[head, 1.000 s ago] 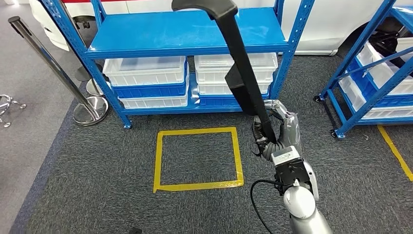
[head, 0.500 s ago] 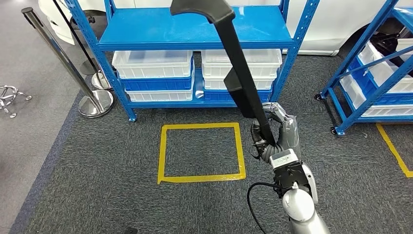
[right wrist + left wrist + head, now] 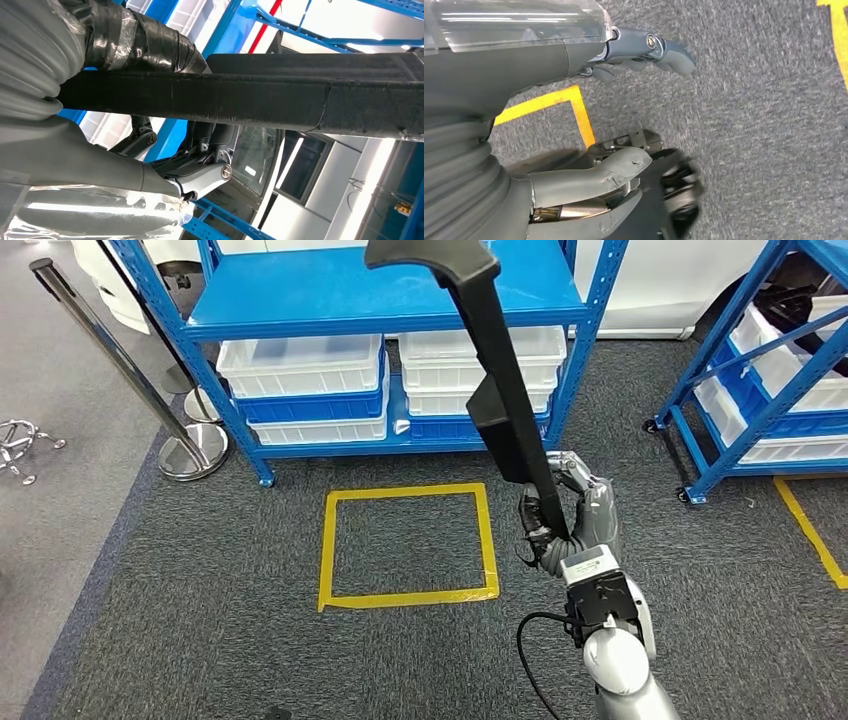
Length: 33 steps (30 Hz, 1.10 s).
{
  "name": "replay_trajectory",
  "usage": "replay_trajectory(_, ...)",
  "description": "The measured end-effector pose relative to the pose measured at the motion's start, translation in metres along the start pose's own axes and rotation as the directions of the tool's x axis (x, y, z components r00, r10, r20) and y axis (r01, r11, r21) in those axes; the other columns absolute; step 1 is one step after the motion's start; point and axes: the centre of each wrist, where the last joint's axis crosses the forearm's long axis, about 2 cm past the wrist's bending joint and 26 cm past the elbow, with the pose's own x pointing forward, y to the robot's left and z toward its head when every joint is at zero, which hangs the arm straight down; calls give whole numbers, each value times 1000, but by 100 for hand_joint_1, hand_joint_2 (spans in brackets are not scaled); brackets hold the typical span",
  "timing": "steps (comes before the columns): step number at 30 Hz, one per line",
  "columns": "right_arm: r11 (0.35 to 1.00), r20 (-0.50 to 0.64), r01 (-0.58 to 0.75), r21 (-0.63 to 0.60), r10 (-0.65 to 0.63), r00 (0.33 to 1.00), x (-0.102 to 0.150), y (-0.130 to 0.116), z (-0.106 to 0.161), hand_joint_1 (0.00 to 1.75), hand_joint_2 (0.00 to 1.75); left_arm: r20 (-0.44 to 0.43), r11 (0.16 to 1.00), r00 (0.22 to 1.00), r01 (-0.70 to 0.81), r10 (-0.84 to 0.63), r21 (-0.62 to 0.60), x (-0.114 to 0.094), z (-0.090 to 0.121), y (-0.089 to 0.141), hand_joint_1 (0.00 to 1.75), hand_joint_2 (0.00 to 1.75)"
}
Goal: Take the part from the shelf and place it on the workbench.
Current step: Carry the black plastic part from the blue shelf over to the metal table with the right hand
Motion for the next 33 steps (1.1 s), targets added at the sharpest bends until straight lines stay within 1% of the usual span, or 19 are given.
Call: replay_trajectory(33,1000,13,2,2,-2,1000,0,-2,-6,175,175,-12,1000,1000,0,0,-4,1,0,0,0,175)
